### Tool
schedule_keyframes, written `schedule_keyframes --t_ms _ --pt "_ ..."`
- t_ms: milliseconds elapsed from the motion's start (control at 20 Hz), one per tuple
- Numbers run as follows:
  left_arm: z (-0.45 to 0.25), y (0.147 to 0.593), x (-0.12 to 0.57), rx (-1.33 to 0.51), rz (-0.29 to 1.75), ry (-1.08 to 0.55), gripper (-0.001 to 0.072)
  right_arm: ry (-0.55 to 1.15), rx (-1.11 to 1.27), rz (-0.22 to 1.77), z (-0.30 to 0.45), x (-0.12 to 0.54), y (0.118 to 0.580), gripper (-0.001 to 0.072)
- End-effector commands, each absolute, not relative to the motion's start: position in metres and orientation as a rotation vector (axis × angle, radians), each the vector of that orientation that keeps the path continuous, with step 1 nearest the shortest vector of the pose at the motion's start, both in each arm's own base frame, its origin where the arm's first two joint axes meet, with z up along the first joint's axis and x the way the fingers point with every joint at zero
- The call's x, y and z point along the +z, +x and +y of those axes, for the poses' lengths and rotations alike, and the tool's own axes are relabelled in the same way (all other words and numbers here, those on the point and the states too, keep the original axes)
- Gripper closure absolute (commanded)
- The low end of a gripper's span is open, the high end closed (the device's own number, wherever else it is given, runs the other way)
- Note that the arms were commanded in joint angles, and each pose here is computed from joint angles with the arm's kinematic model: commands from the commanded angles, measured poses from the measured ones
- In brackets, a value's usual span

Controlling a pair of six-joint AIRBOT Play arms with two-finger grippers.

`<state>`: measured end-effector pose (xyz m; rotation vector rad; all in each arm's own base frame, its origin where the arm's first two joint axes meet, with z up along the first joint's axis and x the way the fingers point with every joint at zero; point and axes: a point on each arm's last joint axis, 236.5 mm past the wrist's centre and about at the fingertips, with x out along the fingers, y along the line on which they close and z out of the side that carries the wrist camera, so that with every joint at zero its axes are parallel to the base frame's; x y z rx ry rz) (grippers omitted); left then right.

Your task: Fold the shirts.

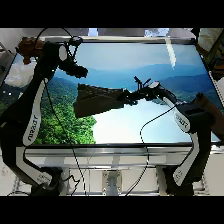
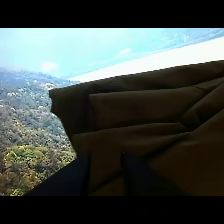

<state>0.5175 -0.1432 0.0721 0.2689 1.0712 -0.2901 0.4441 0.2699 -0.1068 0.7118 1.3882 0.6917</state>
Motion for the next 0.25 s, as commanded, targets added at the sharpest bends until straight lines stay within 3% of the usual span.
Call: schedule_keyframes --t_ms 0,100,200 --pt "-0.143 0.517 0.071 -0.292 1.073 0.267 0.0466 0.655 0.765 1.346 0.295 -0.111 0.441 0.0319" --pt "-0.144 0.517 0.071 -0.292 1.075 0.266 0.0467 0.603 0.797 1.277 0.298 -0.103 0.454 0.0682" --pt "-0.143 0.516 0.071 -0.293 1.078 0.266 0.0466 0.573 0.832 1.21 0.301 -0.085 0.468 0.0678"
